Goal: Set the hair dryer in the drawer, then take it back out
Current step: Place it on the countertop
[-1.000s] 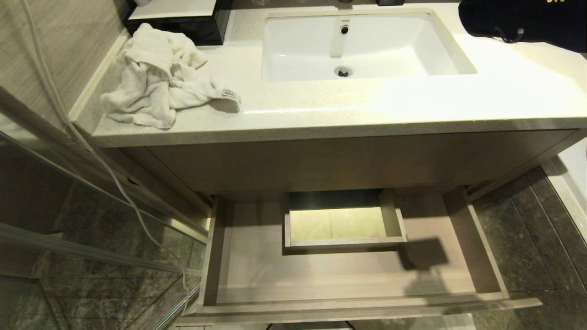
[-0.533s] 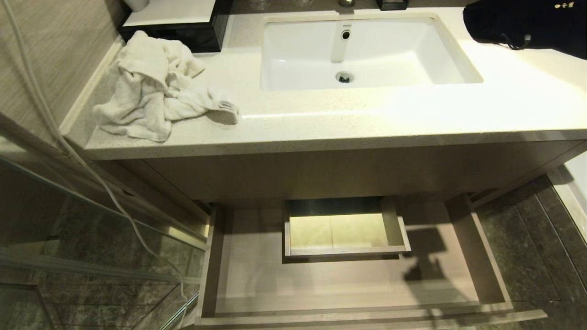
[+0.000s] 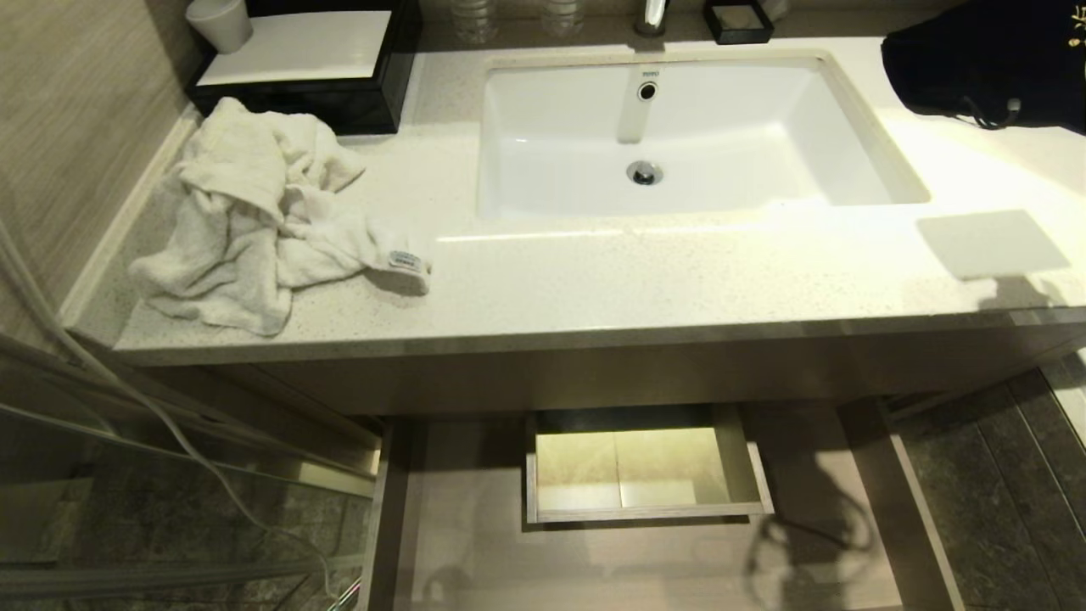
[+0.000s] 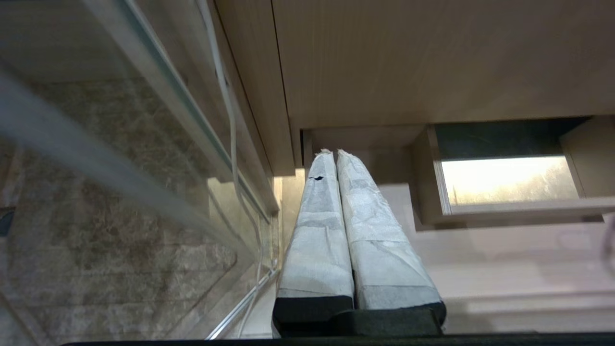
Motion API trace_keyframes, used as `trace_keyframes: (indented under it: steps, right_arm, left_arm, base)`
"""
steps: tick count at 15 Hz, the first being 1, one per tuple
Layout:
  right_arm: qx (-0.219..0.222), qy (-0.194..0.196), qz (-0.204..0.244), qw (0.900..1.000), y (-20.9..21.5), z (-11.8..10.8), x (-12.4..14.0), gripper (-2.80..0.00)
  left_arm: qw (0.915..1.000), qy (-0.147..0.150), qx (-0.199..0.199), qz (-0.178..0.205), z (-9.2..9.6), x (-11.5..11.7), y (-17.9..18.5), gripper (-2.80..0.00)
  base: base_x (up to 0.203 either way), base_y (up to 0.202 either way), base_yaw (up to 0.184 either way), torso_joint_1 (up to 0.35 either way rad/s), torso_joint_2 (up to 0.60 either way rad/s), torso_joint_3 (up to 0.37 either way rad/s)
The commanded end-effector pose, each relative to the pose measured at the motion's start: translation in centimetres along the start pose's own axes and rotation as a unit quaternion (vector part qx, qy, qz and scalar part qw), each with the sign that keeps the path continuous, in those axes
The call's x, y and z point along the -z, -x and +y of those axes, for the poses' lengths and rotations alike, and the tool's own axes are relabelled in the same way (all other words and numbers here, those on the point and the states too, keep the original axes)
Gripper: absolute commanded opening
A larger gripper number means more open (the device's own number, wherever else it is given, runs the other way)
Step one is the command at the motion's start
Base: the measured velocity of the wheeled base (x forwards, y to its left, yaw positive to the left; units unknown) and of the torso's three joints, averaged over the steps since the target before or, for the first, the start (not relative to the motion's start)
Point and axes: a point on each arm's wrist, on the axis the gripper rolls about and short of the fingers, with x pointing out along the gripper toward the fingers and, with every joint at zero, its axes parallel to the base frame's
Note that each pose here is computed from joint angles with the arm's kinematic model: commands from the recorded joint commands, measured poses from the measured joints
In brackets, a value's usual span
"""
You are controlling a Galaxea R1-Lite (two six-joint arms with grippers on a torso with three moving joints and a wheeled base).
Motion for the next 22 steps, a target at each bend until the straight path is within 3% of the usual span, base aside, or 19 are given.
trace_keyframes:
  steps: [1,6,11,15,19,20,22]
  right_arm:
    - [-0.008,-0.002,0.021,1.000,-2.6,-0.4,0.3,-2.80]
    - [-0.007,0.001,0.049,0.999,-10.2,-2.7,-0.1,-2.80]
    - [0.013,0.075,0.071,0.995,-16.7,-6.6,0.7,-2.80]
    - [-0.046,0.092,0.066,0.993,-19.4,-7.3,2.5,-2.80]
    - [-0.073,0.087,0.064,0.991,-20.1,-7.1,3.1,-2.80]
    - [-0.080,0.087,0.060,0.991,-20.1,-7.0,3.2,0.00]
    - [-0.081,0.089,0.053,0.991,-19.9,-7.0,2.9,0.00]
  left_arm:
    - [1.0000,0.000,0.000,0.000,0.0,0.0,0.0,-2.80]
    - [1.0000,0.000,0.000,0.000,0.0,0.0,0.0,-2.80]
    - [1.0000,0.000,0.000,0.000,0.0,0.0,0.0,-2.80]
    - [1.0000,0.000,0.000,0.000,0.0,0.0,0.0,-2.80]
    - [1.0000,0.000,0.000,0.000,0.0,0.0,0.0,-2.80]
    - [1.0000,0.000,0.000,0.000,0.0,0.0,0.0,-2.80]
    - [1.0000,0.000,0.000,0.000,0.0,0.0,0.0,-2.80]
  base:
    - [0.000,0.000,0.000,0.348,-0.14,0.217]
    - [0.000,0.000,0.000,0.094,-0.03,0.063]
    - [0.000,0.000,0.000,0.000,0.00,0.000]
    - [0.000,0.000,0.000,0.000,0.00,0.000]
    - [0.000,0.000,0.000,0.000,0.00,0.000]
    - [0.000,0.000,0.000,0.000,0.00,0.000]
    - [0.000,0.000,0.000,0.000,0.00,0.000]
